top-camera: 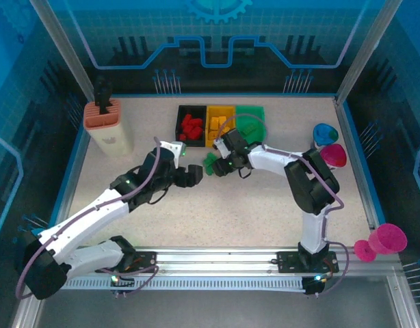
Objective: Sort the legos into containers by color
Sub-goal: Pick up the lego from the center of the table, then place the lego in the container.
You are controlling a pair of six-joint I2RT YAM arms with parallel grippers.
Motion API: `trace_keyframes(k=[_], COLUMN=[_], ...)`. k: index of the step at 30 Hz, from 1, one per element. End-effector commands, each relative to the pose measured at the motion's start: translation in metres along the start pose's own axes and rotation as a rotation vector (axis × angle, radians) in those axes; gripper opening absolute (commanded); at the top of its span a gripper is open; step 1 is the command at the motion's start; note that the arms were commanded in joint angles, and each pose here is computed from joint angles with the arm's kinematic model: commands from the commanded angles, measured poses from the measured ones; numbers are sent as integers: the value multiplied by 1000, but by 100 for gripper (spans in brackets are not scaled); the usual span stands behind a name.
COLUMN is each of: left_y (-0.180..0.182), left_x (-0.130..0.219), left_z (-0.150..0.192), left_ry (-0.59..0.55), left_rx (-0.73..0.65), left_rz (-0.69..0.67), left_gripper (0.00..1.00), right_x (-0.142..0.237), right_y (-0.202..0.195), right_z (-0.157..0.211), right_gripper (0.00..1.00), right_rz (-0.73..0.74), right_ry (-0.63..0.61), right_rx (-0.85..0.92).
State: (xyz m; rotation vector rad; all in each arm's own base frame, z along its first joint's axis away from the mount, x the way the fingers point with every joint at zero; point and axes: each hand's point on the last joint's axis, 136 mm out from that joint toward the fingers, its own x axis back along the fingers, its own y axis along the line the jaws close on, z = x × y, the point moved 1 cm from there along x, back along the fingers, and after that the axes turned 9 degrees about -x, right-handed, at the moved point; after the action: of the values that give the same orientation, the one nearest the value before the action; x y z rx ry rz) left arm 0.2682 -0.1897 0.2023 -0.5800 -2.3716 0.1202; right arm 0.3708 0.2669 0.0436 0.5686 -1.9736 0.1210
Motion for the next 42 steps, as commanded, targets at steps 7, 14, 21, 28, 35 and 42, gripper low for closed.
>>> trace_keyframes(k=[7, 14, 21, 28, 35, 42], left_y=[17, 21, 21, 22, 21, 19], left_x=[8, -10, -43, -73, -103, -134], left_z=[22, 29, 43, 55, 62, 55], left_ry=[40, 64, 138, 226, 275, 295], left_rx=[8, -15, -7, 0, -4, -11], left_rz=[-67, -90, -99, -115, -123, -115], left_gripper=[85, 85, 87, 89, 89, 89], right_x=[-1, 83, 110, 71, 60, 107], right_y=[7, 3, -81, -130, -153, -143], right_z=[6, -46, -96, -112, -133, -142], right_gripper=[33, 30, 32, 32, 54, 74], right_rz=[76, 96, 196, 242, 283, 289], right_ry=[27, -191, -270, -210, -232, -341], right_rx=[37, 10, -163, -242, -280, -283])
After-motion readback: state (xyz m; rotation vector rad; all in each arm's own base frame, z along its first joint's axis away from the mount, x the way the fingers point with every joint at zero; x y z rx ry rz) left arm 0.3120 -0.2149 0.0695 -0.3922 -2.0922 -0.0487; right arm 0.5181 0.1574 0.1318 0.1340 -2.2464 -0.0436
